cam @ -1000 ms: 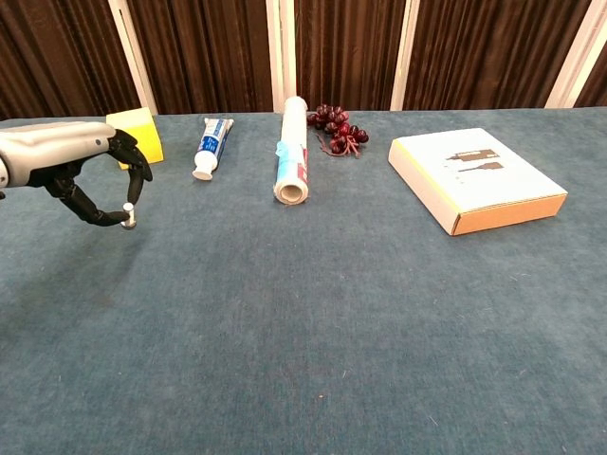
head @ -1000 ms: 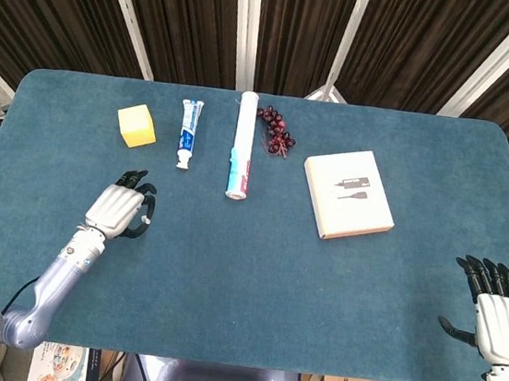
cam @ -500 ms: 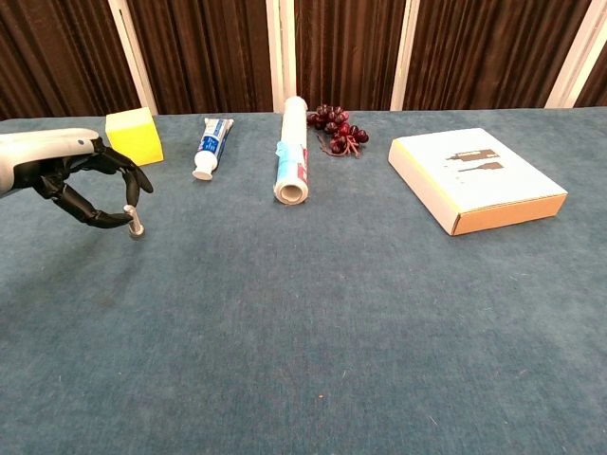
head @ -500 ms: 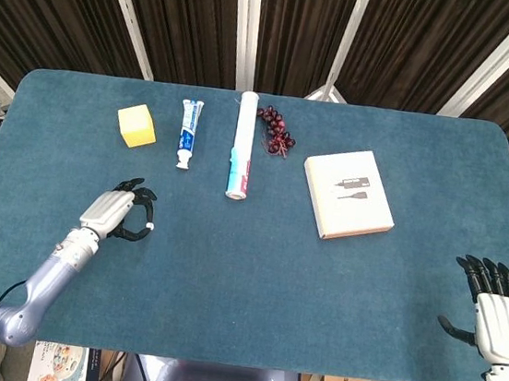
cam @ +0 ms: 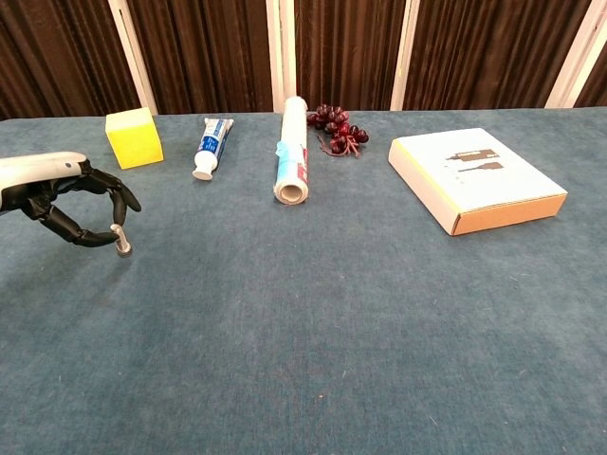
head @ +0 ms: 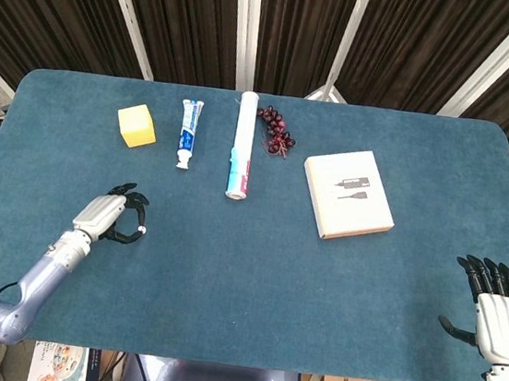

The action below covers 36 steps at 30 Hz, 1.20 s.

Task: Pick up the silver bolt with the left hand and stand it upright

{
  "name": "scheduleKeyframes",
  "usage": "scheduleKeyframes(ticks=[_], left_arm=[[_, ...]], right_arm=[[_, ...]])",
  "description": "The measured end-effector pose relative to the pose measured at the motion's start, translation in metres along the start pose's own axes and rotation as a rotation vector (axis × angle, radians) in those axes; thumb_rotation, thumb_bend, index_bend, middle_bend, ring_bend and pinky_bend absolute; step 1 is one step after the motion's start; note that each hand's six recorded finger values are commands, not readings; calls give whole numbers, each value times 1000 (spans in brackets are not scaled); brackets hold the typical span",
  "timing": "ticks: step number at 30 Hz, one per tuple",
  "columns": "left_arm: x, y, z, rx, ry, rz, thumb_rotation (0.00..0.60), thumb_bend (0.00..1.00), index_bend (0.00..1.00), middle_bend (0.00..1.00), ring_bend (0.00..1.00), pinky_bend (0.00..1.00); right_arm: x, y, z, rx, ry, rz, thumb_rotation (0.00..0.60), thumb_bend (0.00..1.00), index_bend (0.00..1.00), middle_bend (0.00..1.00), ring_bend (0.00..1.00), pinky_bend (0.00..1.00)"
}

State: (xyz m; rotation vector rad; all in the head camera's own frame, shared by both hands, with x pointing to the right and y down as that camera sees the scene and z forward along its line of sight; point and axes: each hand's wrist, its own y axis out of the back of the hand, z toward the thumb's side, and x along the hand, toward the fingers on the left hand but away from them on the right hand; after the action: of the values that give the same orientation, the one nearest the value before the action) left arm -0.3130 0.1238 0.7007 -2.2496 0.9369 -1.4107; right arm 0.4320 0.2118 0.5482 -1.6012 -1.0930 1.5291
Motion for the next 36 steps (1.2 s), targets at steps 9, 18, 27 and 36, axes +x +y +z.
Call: scheduleKeyframes(ticks=[9,18,27,36], left_arm=[[0,-5,-8,-23,-3,1,600,525,604,233,34,9],[0,-7,-16,-37,10,-13,600,525,597,233,34,9],[-1,-7,-22,-40,19,-25,600,520,557,229,28,6],[-3,-6,-24,-23,17,-47,600,493,469,208,24,0]], right_arm=[[0,1,-1,-1,-2,-4,600,155,151,141,77,10],[-1,0,0,1,-1,-1,600,155,167,141,77,10],[-1,-1,0,3,-1,0,600,154,178,141,77,10],[0,0,1,-8,1,-1,600,155,191,141,77,10]])
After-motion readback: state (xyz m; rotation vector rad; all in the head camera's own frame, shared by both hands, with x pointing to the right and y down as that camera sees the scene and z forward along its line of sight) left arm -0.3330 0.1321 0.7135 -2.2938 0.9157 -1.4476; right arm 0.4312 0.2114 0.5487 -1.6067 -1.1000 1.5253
